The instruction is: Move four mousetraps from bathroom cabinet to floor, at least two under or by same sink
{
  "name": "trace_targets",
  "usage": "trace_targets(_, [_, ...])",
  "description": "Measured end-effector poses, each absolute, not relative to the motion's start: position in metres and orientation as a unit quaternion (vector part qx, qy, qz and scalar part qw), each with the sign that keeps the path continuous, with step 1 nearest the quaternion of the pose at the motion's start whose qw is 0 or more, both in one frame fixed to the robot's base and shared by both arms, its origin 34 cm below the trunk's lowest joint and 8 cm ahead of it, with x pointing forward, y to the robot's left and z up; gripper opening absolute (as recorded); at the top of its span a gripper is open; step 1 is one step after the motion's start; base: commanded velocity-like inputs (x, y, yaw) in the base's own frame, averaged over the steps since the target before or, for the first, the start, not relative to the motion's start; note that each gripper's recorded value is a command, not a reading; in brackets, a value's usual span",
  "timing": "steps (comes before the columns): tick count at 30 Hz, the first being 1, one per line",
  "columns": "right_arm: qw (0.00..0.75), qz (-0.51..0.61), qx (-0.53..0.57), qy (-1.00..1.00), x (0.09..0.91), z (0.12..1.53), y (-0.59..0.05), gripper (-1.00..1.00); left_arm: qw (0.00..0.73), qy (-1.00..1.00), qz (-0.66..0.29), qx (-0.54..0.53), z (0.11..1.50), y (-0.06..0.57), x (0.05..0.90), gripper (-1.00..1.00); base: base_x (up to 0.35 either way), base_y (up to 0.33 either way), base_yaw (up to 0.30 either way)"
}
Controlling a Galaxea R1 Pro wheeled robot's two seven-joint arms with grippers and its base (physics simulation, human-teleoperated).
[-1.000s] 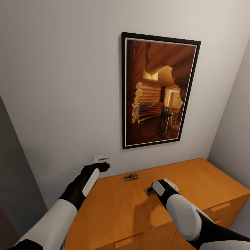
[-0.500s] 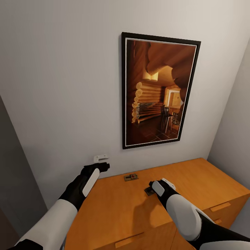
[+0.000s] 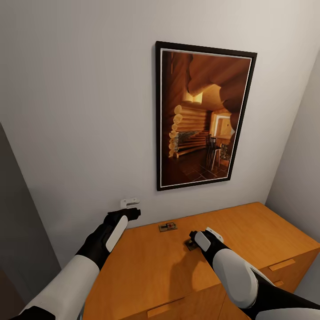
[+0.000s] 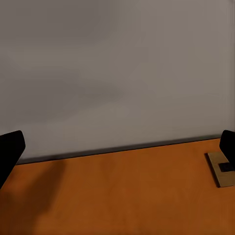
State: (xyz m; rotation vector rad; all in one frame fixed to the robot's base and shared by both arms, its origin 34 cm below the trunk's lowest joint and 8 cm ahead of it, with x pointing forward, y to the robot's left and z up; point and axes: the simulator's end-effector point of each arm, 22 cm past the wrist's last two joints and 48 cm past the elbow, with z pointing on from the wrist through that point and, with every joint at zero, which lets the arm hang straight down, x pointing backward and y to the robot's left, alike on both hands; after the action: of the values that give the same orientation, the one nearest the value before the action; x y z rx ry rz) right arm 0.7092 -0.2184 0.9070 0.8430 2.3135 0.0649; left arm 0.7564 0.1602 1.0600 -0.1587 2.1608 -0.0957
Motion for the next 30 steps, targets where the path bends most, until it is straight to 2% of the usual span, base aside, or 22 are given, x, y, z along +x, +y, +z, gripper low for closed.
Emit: trace_targets(30, [0.334, 0.029, 0.32, 0.886, 0.7101, 0.9073, -0.2163, 1.0, 0.467, 0.881, -0.037, -0.065, 1.0594, 0.1637, 0.7565, 1.0, 0.0, 0.0, 0.0])
